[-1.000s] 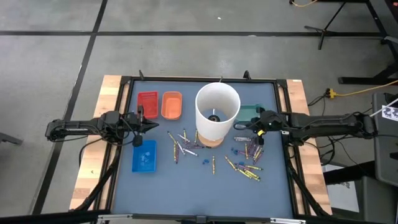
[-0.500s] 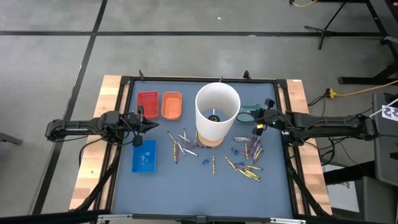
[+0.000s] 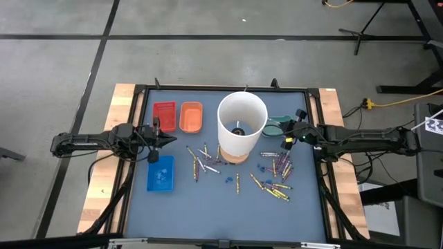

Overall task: Sort crayons
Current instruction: Put the gray crayon into the green bin, then put the green crayon into the red bin

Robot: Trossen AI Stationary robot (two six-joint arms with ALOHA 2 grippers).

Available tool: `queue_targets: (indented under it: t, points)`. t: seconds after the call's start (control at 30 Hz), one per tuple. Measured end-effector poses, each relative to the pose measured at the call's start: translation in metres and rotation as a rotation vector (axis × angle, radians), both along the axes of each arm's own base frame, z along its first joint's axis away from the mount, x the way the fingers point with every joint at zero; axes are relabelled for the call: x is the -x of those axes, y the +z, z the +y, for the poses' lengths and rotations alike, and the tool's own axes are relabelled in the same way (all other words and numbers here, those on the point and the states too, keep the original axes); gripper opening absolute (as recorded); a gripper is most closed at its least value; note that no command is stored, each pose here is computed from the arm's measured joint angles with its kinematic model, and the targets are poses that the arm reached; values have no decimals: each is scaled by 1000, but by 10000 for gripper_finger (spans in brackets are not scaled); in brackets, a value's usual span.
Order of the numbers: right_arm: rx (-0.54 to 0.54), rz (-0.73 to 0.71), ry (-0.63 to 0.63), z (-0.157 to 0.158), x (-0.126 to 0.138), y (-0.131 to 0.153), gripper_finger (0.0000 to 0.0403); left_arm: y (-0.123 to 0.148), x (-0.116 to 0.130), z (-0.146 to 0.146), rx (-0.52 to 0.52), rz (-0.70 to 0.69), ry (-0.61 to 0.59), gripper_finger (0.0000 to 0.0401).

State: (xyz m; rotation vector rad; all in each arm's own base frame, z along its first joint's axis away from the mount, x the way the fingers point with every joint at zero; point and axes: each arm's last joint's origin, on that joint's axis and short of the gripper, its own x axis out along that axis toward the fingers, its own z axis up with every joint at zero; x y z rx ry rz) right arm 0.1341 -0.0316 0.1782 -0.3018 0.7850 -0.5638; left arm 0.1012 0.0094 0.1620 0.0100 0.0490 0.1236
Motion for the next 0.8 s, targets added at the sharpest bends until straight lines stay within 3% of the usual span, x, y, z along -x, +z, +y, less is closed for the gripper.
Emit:
queue_targets:
  t: [0.2,0.33,0.57,0.8]
  points:
    - [2,0,-2,0,0,0,34,0,0,0,0,0,0,0]
    - [2,0,-2,0,0,0,66,1,0,0,-1,-9,0,0]
    - [6,-1,-7,0,0,0,123,15,0,0,-17,-151,1,0]
    - [6,0,-7,0,0,0,133,23,1,0,-47,-236,3,14]
